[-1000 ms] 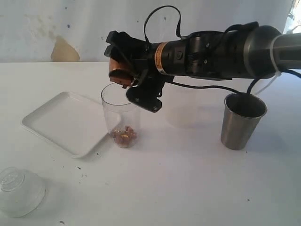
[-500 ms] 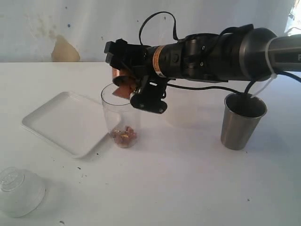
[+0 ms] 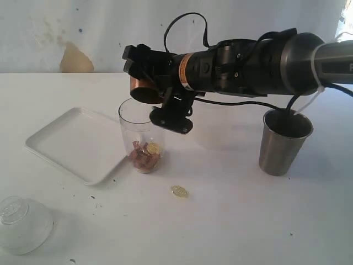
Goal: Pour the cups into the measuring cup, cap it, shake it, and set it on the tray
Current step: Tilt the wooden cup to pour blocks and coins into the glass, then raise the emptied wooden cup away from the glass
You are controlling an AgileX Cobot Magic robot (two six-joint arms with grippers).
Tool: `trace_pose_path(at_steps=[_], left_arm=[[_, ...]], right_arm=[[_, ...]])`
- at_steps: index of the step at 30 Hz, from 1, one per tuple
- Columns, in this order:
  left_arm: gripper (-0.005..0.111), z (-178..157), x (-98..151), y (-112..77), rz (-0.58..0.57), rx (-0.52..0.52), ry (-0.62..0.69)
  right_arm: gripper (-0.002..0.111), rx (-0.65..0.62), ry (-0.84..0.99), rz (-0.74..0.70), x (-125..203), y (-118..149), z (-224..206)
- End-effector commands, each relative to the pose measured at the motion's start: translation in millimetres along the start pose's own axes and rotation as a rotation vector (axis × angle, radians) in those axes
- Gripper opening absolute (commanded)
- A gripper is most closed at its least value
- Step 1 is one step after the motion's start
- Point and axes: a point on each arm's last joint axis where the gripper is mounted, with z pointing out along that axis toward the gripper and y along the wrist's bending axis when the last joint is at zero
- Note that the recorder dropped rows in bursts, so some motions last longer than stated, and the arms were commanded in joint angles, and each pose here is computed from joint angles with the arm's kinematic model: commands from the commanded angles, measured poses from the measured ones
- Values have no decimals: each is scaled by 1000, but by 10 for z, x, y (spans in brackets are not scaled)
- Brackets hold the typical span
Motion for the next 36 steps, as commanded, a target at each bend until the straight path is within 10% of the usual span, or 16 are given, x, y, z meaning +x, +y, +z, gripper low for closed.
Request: trace_pose_path(at_steps=[1,25,36], left_arm=[[1,0,2,-4,-3,6,-12],[1,0,2,-4,-3,6,-12],[1,0,2,-4,-3,6,-12]], right_arm=[[0,33,8,212,46,-68,-32],[0,28,18,150,58,-113,-29],[0,30,13,698,60,-110,-29]])
